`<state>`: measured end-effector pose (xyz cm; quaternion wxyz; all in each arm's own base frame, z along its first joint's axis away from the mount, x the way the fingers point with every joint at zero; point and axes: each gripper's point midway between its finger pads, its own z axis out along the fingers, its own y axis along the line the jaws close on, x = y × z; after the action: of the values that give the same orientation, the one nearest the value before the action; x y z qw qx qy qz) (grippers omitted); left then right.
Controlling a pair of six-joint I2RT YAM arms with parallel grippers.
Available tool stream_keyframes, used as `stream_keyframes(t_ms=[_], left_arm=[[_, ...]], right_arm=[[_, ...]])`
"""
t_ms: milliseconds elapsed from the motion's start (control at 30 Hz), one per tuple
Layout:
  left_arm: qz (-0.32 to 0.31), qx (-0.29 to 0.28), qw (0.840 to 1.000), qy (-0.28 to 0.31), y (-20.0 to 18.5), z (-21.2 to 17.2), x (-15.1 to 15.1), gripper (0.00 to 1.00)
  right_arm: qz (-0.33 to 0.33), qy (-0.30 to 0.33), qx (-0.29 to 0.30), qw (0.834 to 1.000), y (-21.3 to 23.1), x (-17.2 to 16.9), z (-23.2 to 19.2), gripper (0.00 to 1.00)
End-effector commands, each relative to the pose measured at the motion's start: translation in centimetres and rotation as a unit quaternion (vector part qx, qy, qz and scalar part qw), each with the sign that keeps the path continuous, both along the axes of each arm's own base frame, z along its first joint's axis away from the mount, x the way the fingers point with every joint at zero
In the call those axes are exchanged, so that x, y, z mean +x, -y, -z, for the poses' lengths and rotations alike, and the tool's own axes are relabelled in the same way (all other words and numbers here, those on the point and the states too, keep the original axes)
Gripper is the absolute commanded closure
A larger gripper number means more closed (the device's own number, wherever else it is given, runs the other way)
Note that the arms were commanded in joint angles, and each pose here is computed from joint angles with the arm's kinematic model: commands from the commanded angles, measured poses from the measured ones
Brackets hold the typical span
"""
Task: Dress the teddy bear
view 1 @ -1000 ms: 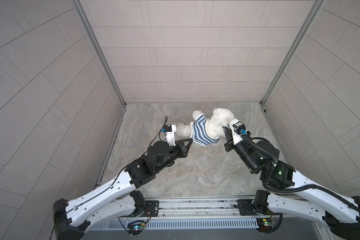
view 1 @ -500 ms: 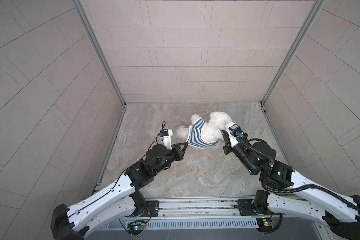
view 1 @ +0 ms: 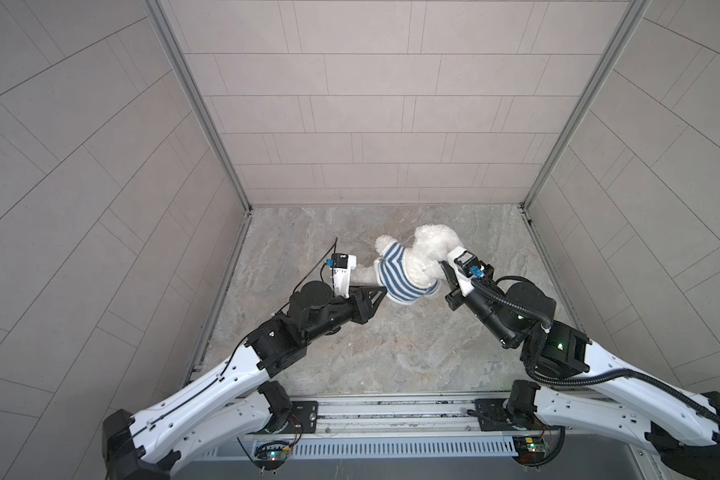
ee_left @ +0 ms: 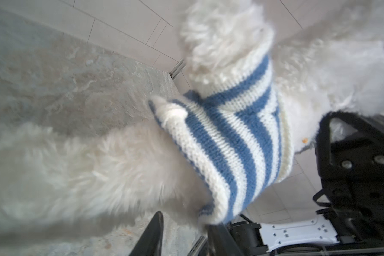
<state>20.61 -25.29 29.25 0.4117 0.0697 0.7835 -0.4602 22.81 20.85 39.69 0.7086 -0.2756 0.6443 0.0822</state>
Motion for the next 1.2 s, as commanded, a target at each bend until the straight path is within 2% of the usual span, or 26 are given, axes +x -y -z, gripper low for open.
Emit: stream_keyframes(t_ms=[0, 200, 300, 600, 733, 800, 900, 1033, 1167], left_arm=[[0.026, 0.022, 0.999, 0.032, -0.7, -1.7, -1.2, 0.54], [0.022, 0.021, 0.998, 0.049, -1.4, -3.9, -1.5, 0.47], [-0.006, 0.035, 0.999, 0.028, -1.5, -3.7, -0.5, 0.47], [0.004, 0.005, 1.0, -0.004, 0.4, -2.8, 0.3, 0.69], [-0.017, 0.006, 1.0, -0.005, -0.4, -2.3, 0.5, 0.91], [-0.027, 0.012, 1.0, -0.009, -0.9, -1.9, 0.6, 0.99], [-0.055, 0.014, 0.998, -0.026, -2.0, -0.7, 1.1, 1.0], [-0.108, -0.023, 0.992, -0.063, -3.8, 1.1, 2.6, 1.0], [-0.153, 0.002, 0.985, -0.075, -5.3, 2.9, 3.7, 1.0]], right_arm=[[-0.02, 0.036, 0.009, 0.999, 0.5, -1.2, -3.2, 1.0], [-0.029, 0.037, -0.002, 0.999, 0.2, -1.4, -3.2, 1.0], [-0.032, 0.037, 0.0, 0.999, -0.1, -1.4, -3.1, 1.0], [-0.031, 0.041, 0.01, 0.999, -0.1, -1.7, -3.3, 1.0], [-0.027, 0.045, 0.012, 0.999, 0.1, -1.7, -3.3, 1.0], [-0.024, 0.045, 0.012, 0.999, 0.2, -1.7, -3.4, 1.0], [-0.013, 0.048, 0.023, 0.998, 0.8, -1.6, -3.6, 1.0], [-0.023, 0.061, 0.068, 0.996, 1.4, -2.4, -5.0, 1.0], [-0.027, 0.066, 0.08, 0.994, 1.6, -2.6, -5.6, 1.0]])
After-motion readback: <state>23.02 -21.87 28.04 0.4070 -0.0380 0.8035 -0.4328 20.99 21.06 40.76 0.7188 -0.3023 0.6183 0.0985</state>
